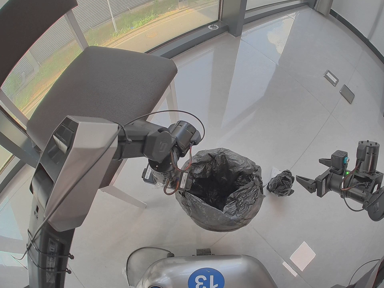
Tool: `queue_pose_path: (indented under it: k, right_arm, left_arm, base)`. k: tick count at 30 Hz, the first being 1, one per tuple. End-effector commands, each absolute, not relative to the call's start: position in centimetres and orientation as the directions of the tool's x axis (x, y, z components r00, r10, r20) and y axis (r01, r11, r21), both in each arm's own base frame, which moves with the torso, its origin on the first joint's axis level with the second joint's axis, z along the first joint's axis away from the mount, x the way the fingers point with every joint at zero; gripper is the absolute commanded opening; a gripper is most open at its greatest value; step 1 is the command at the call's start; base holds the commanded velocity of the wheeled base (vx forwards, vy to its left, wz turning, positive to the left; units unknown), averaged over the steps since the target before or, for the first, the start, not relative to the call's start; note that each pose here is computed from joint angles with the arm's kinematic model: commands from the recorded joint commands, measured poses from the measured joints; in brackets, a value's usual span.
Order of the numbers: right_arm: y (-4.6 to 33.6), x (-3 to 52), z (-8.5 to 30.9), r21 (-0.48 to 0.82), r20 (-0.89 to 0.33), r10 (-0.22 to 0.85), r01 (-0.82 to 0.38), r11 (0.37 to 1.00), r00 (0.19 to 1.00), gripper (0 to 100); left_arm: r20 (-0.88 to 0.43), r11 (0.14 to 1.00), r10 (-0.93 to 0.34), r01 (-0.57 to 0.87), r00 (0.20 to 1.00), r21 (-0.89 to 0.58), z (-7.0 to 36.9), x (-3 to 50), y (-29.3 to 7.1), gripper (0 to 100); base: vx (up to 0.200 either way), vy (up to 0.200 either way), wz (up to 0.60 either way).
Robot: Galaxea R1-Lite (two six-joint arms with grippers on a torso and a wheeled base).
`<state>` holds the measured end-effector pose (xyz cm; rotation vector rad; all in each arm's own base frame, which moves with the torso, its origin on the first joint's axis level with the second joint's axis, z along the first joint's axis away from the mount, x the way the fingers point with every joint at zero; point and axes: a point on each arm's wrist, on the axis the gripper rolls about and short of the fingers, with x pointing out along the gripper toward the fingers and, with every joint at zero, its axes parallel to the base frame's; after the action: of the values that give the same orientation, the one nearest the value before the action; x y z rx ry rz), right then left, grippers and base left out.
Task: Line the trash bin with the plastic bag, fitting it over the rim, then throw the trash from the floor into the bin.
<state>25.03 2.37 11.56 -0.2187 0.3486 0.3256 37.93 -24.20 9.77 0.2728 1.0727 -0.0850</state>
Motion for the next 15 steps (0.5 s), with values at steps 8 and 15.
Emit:
queue_pose_path:
  k: [8,15]
  right_arm:
    - [2.4,25.1,11.4,-0.153,-0.373,0.273,-0.349,0.925,0.887,100]
    - [2.3,25.4,10.9,-0.148,-0.39,0.268,-0.347,0.926,0.881,100]
  left_arm:
    - [-0.853,0.977,-0.033,0.197,0.52,0.082,12.8,36.7,-25.1,100]
    - [-0.854,0.975,-0.08,0.219,0.514,0.04,13.3,35.3,-27.1,100]
  base:
    - [0.0,0.0,0.0]
    - [0.0,0.0,0.0]
